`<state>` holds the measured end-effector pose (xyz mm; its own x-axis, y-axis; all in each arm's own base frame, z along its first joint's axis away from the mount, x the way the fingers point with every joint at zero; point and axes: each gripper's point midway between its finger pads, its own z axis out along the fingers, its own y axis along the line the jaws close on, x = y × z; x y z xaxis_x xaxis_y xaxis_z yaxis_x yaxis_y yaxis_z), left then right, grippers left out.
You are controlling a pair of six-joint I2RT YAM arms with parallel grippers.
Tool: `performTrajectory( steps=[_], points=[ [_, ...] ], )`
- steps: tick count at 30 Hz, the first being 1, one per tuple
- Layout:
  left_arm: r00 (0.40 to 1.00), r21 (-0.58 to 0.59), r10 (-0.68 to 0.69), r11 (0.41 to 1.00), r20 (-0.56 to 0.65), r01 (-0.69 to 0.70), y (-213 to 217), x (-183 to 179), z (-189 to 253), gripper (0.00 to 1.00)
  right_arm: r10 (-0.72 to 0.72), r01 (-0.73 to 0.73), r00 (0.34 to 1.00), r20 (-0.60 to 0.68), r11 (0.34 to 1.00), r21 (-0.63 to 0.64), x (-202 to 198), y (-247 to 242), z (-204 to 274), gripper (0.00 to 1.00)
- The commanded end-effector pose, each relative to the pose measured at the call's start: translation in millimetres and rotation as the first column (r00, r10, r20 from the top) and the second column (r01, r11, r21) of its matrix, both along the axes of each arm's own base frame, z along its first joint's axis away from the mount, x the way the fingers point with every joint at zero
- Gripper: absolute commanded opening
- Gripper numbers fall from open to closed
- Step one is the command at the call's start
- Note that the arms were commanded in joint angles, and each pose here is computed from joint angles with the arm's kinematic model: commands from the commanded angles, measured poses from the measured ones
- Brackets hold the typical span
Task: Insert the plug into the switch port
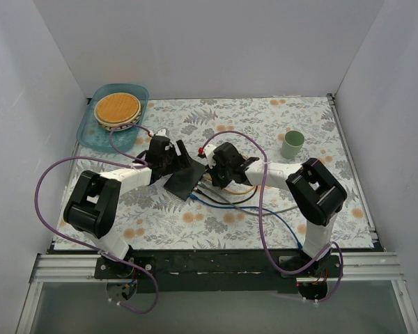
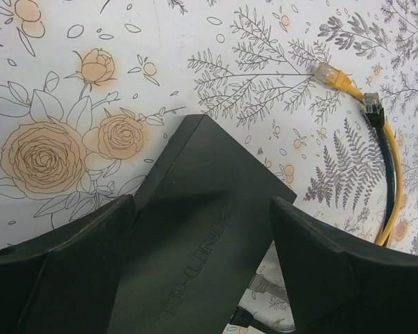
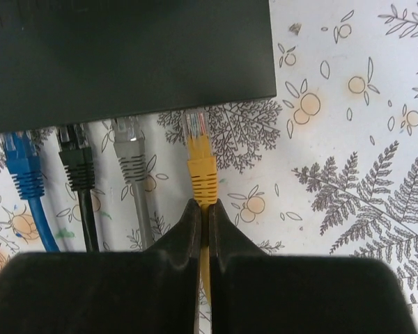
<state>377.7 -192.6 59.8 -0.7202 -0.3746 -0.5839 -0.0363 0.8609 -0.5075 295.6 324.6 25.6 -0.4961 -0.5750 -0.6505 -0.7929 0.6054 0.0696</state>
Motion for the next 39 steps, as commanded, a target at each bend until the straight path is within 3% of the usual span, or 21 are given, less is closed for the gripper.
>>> performTrajectory(
  steps=[1,13,39],
  points=[
    [0.999,-0.016,-0.035,0.999,0.006,0.035,-3.1,-3.5,0.3,0.76,-0.008,0.008,1.0,-0.015,1.0,-0.008,4.6,7.8,0.7,0.01],
    [0.999,-0.027,-0.053,0.998,-0.012,0.052,-6.2,-3.1,-3.0,0.75,-0.011,-0.002,0.993,-0.115,0.994,-0.11,-3.4,0.0,-9.2,0.01],
    [0.997,-0.03,-0.065,0.998,-0.048,0.064,-7.7,-2.8,-13.8,0.78,0.029,-0.033,0.993,-0.113,0.999,-0.033,-5.5,25.3,15.0,0.01]
  ],
)
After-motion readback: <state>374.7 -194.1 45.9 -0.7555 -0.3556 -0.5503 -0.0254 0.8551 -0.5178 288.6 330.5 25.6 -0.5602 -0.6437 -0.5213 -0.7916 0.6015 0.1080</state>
